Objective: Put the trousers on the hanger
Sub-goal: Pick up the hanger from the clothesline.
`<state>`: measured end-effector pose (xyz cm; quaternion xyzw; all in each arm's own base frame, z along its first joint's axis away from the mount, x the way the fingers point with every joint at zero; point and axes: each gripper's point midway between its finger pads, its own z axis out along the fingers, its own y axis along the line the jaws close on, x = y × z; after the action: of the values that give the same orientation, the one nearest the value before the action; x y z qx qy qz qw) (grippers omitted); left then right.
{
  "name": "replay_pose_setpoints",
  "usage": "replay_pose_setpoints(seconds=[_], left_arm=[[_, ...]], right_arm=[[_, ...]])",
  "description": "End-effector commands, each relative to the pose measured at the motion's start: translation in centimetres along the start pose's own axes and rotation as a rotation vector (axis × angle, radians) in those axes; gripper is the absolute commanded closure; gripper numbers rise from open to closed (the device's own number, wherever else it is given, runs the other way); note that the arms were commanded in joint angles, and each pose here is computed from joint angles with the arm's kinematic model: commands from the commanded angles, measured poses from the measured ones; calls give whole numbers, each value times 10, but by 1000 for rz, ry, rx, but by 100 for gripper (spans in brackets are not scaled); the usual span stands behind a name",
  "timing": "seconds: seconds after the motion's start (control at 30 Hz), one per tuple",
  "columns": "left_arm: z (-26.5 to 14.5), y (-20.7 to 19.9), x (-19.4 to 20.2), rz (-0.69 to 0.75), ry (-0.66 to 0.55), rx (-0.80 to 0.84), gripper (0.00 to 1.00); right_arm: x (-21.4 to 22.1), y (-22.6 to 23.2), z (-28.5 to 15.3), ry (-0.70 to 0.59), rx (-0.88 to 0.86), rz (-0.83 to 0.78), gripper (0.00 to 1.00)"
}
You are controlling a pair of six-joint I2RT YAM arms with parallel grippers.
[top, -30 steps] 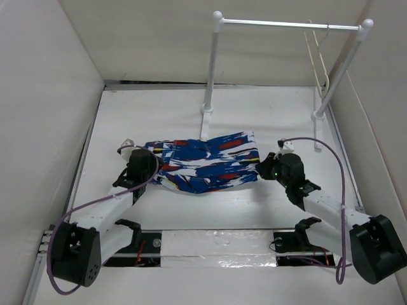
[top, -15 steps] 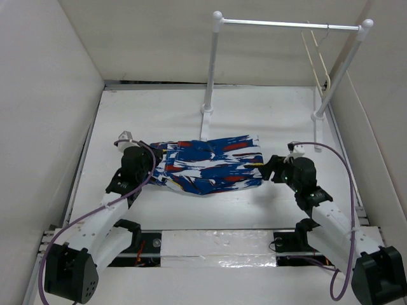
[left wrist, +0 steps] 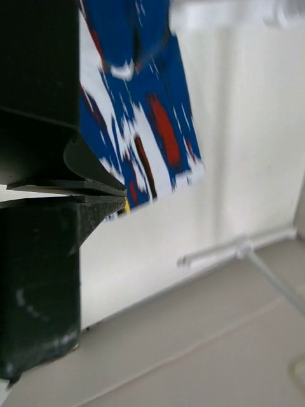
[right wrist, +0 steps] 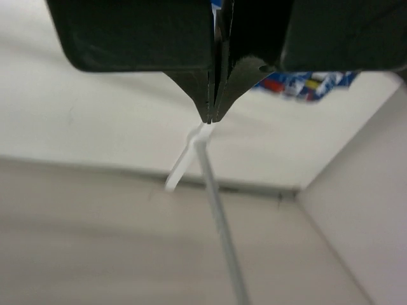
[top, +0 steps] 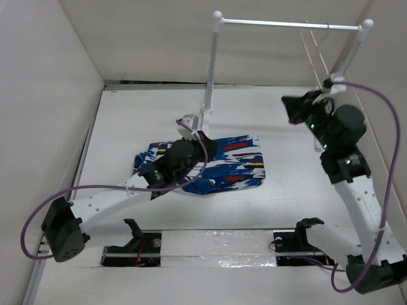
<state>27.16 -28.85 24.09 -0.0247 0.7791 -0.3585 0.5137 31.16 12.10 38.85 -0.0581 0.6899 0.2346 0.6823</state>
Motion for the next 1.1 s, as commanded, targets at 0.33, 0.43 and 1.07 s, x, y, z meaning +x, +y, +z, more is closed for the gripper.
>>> replay_pose_setpoints(seconds=[0.33, 0.43, 1.07], left_arm=[[-5, -51, 18, 260, -99, 131, 90], [-8, -53, 19, 286, -88, 133, 84], [-4, -37, 35, 258, -37, 129, 79]], right_arm=[[-138, -146, 29, -2, 441, -191, 22], [-122, -166, 45, 39, 405, -143, 21], [-50, -186, 67, 166, 391, -84, 59]])
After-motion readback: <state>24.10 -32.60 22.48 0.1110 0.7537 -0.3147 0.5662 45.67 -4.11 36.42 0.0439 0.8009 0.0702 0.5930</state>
